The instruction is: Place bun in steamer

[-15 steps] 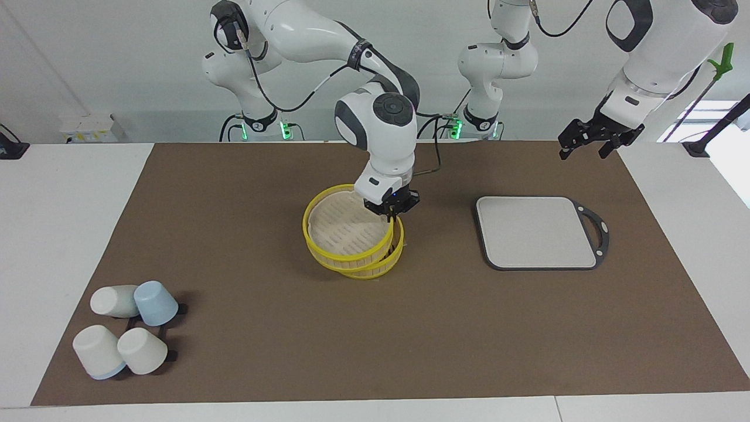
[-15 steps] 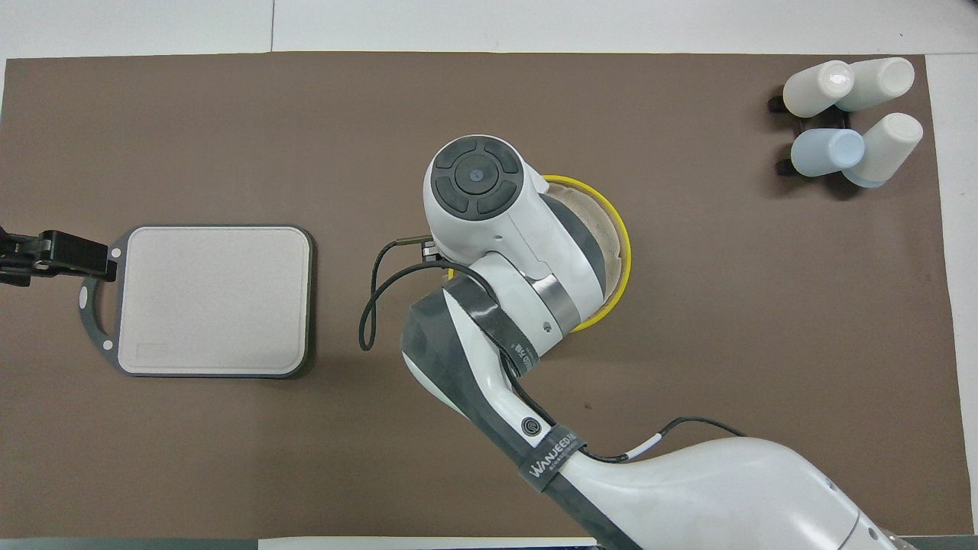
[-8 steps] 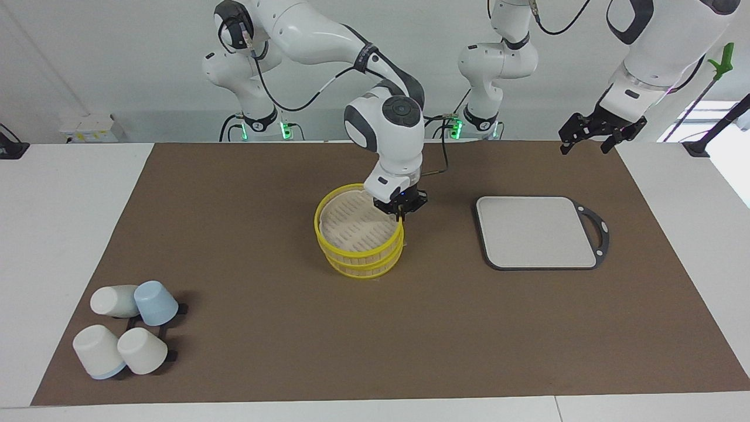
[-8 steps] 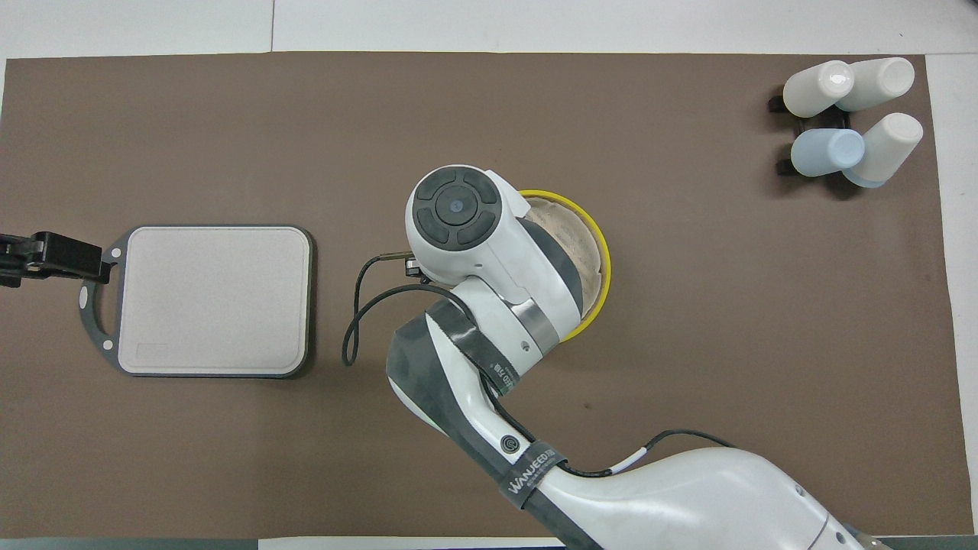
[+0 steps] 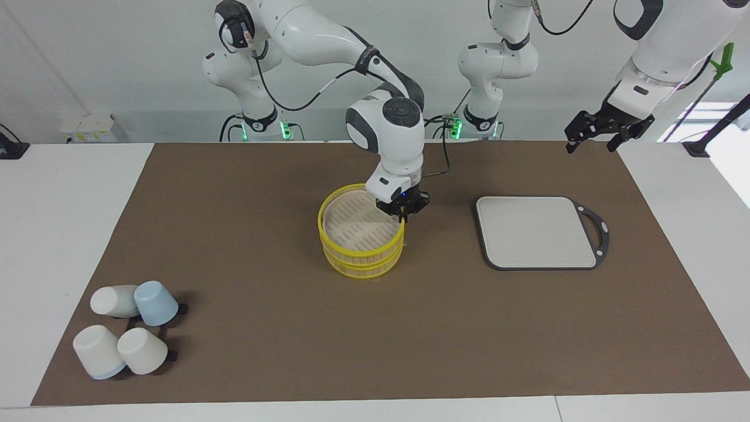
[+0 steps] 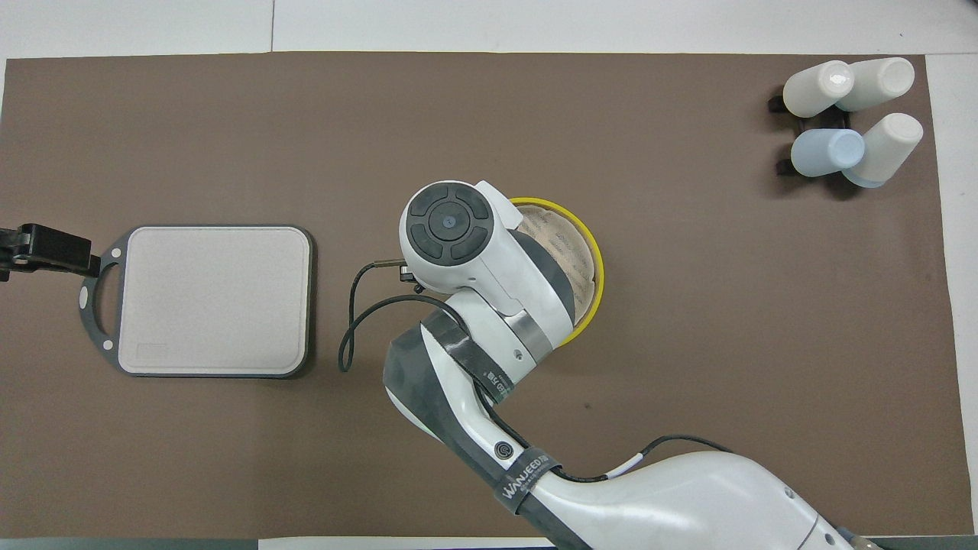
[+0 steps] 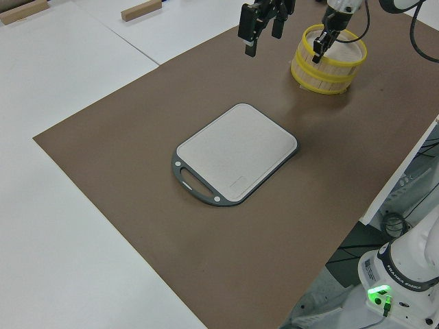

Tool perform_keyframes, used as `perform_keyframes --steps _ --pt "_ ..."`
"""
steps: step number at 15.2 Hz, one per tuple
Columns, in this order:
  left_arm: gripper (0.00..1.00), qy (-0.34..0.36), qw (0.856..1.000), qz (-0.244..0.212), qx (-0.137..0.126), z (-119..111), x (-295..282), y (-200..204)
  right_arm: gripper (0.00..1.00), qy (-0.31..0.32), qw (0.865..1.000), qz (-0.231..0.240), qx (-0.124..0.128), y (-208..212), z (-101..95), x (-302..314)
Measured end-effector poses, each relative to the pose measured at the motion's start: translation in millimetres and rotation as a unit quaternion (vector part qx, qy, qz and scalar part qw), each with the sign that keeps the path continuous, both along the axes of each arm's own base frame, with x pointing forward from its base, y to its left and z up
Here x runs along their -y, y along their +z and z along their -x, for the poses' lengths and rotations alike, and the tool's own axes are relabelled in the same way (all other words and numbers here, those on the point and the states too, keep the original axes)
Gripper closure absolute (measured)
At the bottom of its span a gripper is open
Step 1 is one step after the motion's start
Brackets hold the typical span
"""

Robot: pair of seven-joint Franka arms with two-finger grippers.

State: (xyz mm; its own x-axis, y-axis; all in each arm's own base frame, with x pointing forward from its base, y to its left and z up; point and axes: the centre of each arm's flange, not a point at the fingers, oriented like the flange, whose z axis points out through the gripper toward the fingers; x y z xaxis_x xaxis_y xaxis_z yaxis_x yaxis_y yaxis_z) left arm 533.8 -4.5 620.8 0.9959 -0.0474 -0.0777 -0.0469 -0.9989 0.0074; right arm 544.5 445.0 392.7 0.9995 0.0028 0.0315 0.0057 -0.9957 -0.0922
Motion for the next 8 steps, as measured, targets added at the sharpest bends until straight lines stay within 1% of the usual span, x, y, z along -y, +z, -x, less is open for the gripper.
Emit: perform_keyframes --steps 3,5,6,7,8 --pt "0.00 -0.004 1.000 0.000 -0.003 -2.0 4.2 -3.5 0.92 -0.001 1.000 -0.010 0.013 -3.1 2.9 1.5" --pt "0.00 -0.002 1.000 0.000 -0.004 -2.5 2.4 -3.8 0.91 -0.001 1.000 -0.013 0.017 -2.7 4.7 2.5" --pt "0.00 -0.001 1.000 0.000 -0.003 -2.5 1.5 -3.4 0.85 -0.002 1.000 -0.016 0.021 -3.4 4.3 2.3" --pt "0.00 -0.001 1.000 0.000 -0.003 -2.6 1.1 -2.7 0.77 -0.002 1.000 -0.017 0.023 -4.9 4.1 2.4" --pt "0.00 -0.001 1.000 0.000 -0.002 -2.6 1.1 -1.7 0.64 -0.002 1.000 -0.018 0.023 -6.5 4.2 2.7"
